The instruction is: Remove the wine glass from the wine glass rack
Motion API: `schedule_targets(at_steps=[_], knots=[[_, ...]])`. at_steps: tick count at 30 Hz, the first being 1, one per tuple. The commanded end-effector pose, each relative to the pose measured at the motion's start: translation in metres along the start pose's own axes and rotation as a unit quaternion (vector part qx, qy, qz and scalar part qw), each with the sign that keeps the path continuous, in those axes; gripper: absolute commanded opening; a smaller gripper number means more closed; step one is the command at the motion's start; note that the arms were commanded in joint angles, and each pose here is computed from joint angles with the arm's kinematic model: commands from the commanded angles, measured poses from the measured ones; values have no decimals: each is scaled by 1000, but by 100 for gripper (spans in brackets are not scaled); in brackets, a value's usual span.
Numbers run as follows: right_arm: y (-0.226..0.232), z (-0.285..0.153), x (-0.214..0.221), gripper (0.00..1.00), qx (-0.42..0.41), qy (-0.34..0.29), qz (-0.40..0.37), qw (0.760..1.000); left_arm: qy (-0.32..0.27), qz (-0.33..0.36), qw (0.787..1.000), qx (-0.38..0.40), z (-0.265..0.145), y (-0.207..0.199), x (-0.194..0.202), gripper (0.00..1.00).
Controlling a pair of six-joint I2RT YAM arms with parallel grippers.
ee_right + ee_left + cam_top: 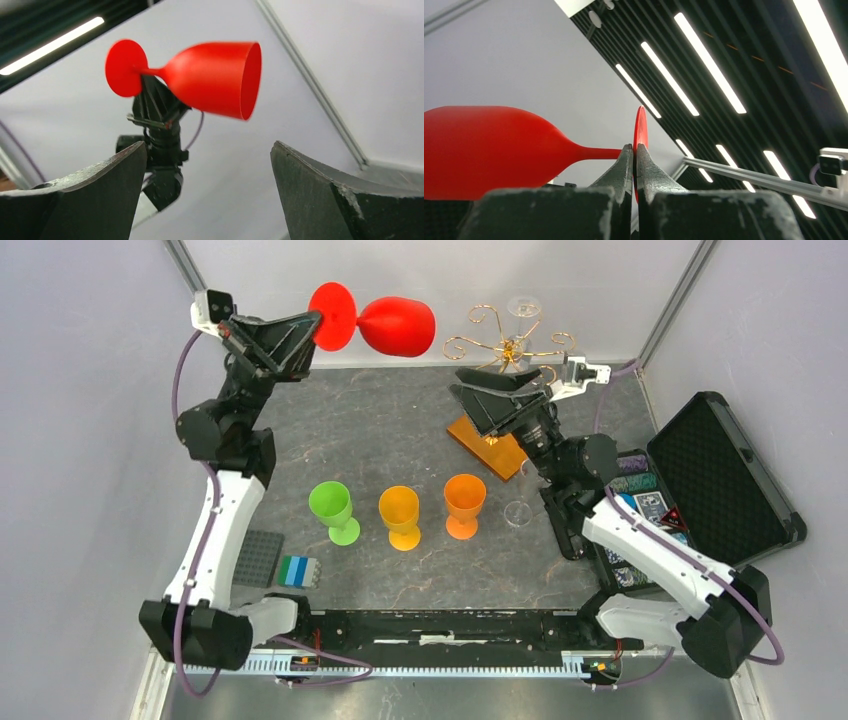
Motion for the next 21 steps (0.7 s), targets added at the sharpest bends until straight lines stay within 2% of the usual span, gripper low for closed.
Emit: schedule_targets(at_steps=[1, 4, 14, 18, 21], knots=[[55, 26, -22, 97, -116, -40, -4, 992, -24, -21, 997, 66, -11, -59, 10, 2], [64, 40, -22, 96, -145, -39, -2, 989, -26, -16, 997, 72, -17, -78, 18, 2], [98, 64, -10, 89, -261, 8, -14, 965, -27, -31, 995, 95, -24, -96, 24, 2], [114, 62, -7, 81, -318, 21, -23, 948, -35, -34, 995, 87, -28, -91, 24, 2], [122, 61, -6, 68, -348, 27, -24, 937, -36, -36, 995, 82, -28, -88, 24, 2]])
Point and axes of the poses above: each gripper's point midway between its finger pads, its own z axis out along the fingers, its own y axis along the line the jaws close on, x = y × z, the point moved 5 cm from there along -z, back along the fingers, and after that the axes turned 8 degrees about z, right-handed, at the moved point
